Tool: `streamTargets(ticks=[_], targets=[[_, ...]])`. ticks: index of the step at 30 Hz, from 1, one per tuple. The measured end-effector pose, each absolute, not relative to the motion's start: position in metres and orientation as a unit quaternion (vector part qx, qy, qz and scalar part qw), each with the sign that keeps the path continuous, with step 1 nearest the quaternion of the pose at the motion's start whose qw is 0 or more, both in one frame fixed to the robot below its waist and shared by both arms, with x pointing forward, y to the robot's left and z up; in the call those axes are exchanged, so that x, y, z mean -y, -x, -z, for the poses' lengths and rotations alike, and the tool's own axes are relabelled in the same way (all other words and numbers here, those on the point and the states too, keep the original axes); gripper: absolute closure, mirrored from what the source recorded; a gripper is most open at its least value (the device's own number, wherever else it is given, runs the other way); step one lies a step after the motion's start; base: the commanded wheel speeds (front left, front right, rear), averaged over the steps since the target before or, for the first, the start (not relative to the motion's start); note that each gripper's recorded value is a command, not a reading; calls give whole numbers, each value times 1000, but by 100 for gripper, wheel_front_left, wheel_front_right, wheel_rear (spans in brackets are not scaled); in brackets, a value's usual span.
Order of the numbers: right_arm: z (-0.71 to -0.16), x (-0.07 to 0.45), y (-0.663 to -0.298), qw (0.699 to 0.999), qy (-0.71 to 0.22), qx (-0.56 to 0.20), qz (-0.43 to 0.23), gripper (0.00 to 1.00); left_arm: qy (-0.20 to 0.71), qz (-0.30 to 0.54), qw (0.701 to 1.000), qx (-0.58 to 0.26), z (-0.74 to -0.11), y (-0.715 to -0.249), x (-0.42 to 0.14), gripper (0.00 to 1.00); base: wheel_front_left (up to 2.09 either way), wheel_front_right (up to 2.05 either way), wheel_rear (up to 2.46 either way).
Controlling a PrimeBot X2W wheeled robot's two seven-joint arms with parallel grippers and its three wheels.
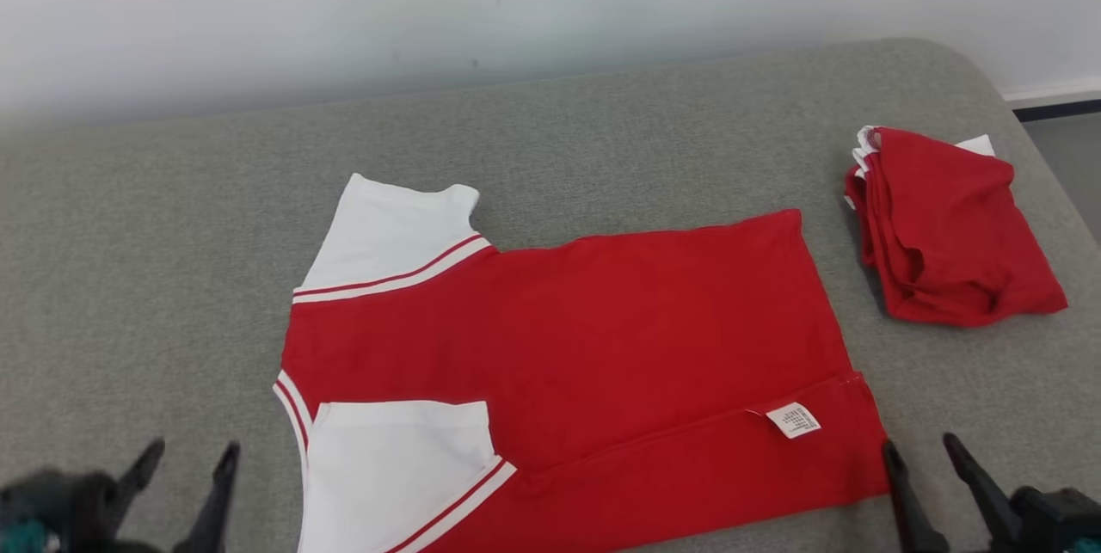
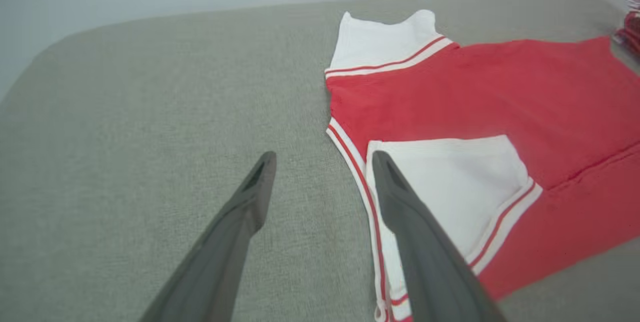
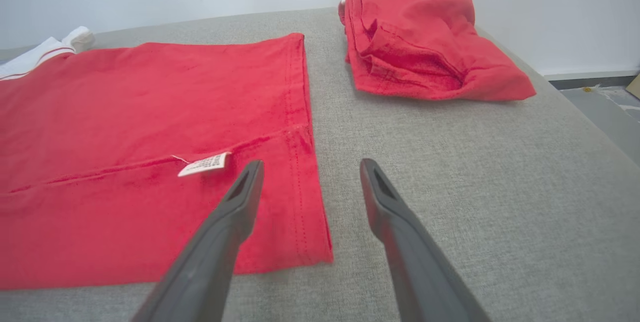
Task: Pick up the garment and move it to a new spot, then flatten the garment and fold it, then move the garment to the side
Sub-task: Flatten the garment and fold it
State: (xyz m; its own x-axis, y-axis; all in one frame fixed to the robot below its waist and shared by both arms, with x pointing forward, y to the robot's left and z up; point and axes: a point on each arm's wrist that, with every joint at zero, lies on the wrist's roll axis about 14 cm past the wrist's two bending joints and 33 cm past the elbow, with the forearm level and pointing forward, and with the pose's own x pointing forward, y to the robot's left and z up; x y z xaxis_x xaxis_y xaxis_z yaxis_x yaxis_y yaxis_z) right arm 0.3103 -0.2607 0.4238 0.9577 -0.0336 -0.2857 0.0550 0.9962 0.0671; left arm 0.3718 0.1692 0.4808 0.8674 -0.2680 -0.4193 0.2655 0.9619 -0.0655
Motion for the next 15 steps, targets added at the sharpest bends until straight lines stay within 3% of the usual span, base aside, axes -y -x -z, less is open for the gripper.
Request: streamTargets(ticks=[8,15], targets=[[-438,241,-337,993,-38,-116,-4,0,6,210,962,-175,-538,-449,-140,0,0,0,0],[-438,234,-359,994,-23,-107,-17,0,21,236,951,-198,-547,-524,-116,0,0,0,0]])
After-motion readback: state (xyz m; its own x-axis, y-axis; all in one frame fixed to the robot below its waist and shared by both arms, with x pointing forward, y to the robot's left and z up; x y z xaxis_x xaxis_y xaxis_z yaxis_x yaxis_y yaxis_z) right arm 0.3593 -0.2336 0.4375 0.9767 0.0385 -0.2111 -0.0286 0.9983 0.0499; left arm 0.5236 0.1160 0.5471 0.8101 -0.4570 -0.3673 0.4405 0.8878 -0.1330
